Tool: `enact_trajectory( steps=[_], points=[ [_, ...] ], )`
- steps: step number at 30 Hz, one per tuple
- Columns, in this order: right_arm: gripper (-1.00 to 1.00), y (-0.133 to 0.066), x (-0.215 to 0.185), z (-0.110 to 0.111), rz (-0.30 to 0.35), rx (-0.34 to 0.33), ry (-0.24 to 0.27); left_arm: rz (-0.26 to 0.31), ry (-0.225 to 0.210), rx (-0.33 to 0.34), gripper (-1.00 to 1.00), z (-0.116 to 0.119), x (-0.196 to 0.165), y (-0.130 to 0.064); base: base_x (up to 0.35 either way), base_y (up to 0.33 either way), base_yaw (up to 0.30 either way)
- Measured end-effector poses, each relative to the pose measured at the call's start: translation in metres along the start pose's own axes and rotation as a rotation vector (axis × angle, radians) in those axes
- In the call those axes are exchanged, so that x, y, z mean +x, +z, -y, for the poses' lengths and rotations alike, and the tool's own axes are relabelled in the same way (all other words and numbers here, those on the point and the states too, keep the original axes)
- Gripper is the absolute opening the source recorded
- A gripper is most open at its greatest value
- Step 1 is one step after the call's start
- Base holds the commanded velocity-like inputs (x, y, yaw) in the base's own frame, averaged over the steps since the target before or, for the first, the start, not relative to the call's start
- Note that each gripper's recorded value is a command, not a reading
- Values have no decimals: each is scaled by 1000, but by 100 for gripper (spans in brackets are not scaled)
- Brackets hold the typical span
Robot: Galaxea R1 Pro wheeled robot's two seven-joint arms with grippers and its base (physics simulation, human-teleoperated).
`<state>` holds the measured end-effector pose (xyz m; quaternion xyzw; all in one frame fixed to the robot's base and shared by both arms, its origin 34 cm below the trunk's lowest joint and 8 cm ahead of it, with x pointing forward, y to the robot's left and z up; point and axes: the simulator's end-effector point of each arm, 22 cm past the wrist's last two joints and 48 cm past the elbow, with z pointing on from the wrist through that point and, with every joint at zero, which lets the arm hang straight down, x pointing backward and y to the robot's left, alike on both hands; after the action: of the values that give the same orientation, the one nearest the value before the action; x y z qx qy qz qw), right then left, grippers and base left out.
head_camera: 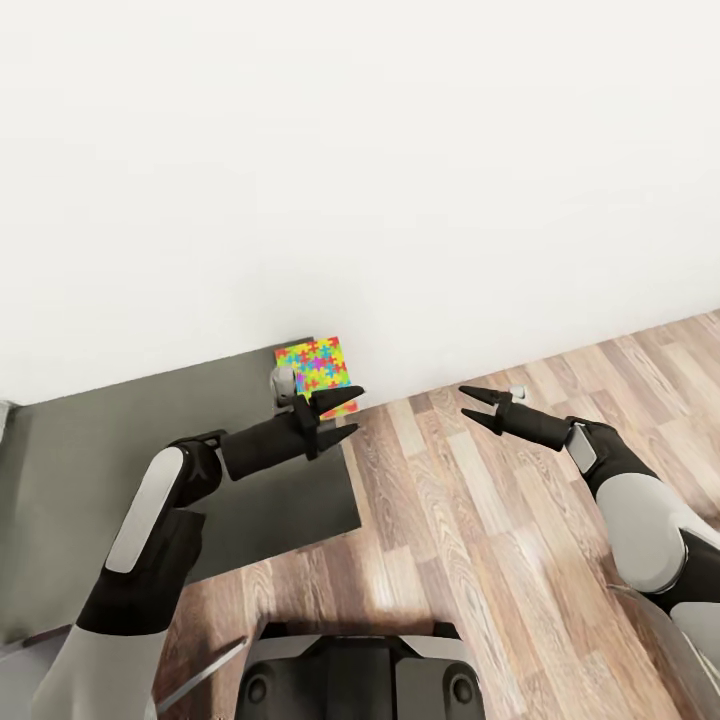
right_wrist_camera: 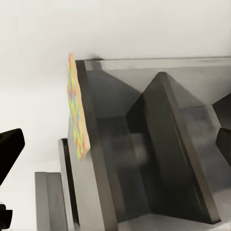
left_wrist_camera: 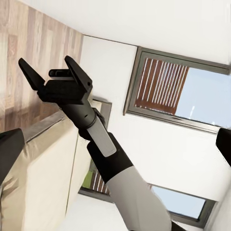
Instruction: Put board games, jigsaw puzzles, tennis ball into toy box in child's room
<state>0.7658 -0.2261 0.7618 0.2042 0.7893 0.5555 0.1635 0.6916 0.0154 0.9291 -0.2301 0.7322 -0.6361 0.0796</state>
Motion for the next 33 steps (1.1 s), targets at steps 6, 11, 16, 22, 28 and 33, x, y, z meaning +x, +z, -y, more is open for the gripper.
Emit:
enact_trajectory(
  steps=[6, 11, 16, 22, 28, 33],
  points=[
    [100, -4, -5, 1, 6, 9, -6, 1, -1, -3, 100, -1, 0, 0, 0, 0, 286],
    [100, -14, -13, 5, 17, 26, -14, 3, -2, -6, 100, -3, -1, -1, 0, 0, 292],
    [100, -19, -17, 7, 21, 34, -17, 3, -4, -8, 100, -4, -1, -1, 0, 0, 259],
    [100, -21, -19, 8, 28, 35, -17, 2, -5, -10, 100, -5, -1, -1, 0, 0, 124],
    [100, -25, -23, 7, 43, 27, -15, 2, -5, -10, 100, -5, -1, -1, 0, 0, 51],
    [100, -27, -26, 6, 58, 17, -13, 2, -5, -11, 100, -5, -1, 0, 0, 0, 21]
  ],
)
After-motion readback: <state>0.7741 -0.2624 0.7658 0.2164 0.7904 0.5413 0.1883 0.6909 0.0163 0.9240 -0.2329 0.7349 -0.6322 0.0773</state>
